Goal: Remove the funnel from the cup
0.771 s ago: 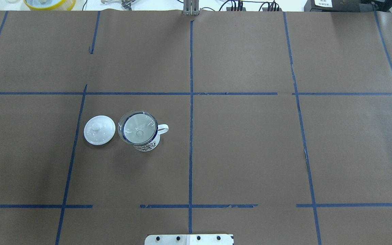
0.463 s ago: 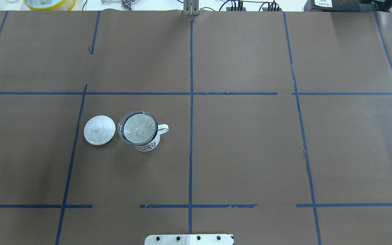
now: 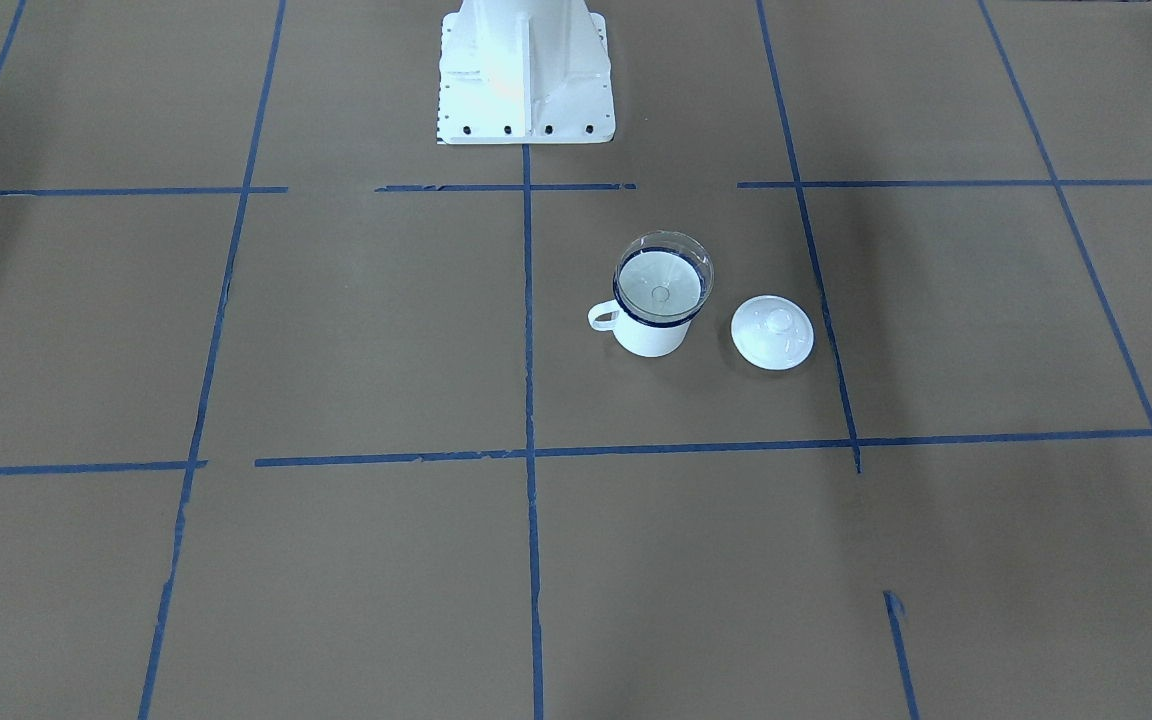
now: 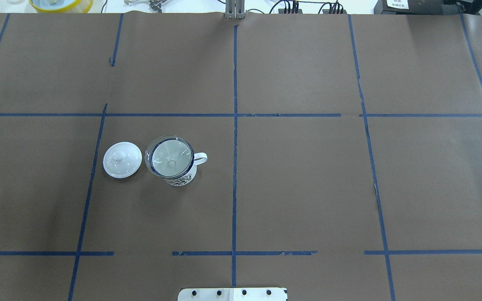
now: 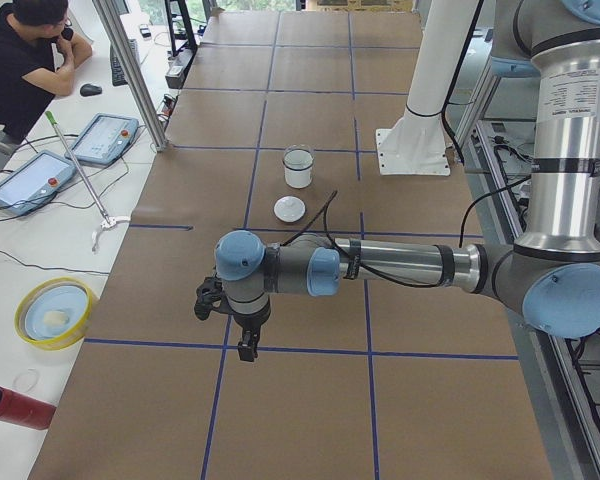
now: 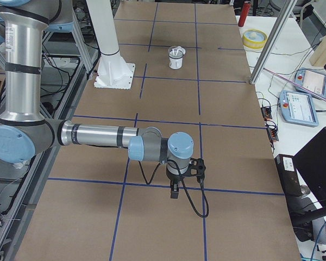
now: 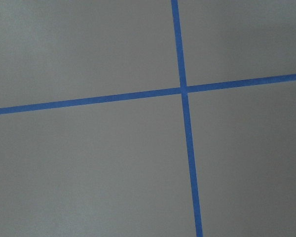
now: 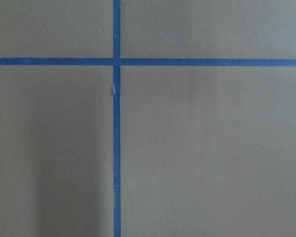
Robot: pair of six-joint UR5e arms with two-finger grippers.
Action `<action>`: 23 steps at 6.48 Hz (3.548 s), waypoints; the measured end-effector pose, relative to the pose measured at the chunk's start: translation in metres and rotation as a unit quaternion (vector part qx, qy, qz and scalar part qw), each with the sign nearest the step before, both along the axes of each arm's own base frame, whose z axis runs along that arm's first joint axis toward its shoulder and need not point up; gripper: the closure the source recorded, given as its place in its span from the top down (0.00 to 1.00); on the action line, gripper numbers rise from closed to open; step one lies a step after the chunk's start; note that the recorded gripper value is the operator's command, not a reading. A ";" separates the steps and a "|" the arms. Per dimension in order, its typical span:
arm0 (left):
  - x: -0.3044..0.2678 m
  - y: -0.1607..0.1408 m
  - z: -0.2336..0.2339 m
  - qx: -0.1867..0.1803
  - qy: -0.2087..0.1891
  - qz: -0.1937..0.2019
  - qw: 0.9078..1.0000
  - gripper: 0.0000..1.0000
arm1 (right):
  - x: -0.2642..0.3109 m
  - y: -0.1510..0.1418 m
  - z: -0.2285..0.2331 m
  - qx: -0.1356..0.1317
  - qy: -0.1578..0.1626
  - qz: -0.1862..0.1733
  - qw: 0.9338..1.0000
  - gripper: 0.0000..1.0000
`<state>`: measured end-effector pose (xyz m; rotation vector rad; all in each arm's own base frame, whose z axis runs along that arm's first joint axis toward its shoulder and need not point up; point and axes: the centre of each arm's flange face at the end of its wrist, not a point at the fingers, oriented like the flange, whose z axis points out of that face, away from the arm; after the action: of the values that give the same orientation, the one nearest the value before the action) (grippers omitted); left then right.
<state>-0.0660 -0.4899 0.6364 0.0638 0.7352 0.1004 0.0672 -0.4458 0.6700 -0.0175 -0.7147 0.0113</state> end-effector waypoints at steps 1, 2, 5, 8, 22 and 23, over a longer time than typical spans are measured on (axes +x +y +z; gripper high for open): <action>0.000 -0.011 -0.012 0.009 -0.001 -0.001 1.000 1.00 | 0.000 0.000 0.000 0.000 0.000 0.000 1.000 1.00; 0.001 -0.033 -0.038 0.023 -0.002 -0.004 1.000 1.00 | 0.000 0.000 0.000 0.000 0.000 0.000 1.000 1.00; 0.026 -0.109 -0.208 0.051 0.005 -0.025 0.998 1.00 | 0.000 0.000 0.000 0.000 0.000 0.000 1.000 1.00; 0.171 -0.101 -0.346 0.063 0.043 -0.015 0.997 1.00 | 0.000 0.000 0.000 0.000 0.000 0.000 1.000 1.00; 0.505 0.038 -0.390 0.015 0.015 0.023 0.999 0.53 | 0.000 0.000 -0.001 0.001 0.000 0.000 1.000 1.00; 0.507 0.039 -0.390 0.017 0.017 0.025 0.999 0.50 | 0.000 0.000 -0.001 0.001 0.000 0.000 1.000 1.00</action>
<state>0.4413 -0.4508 0.2464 0.0801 0.7698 0.1599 0.0672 -0.4462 0.6694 -0.0162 -0.7146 0.0108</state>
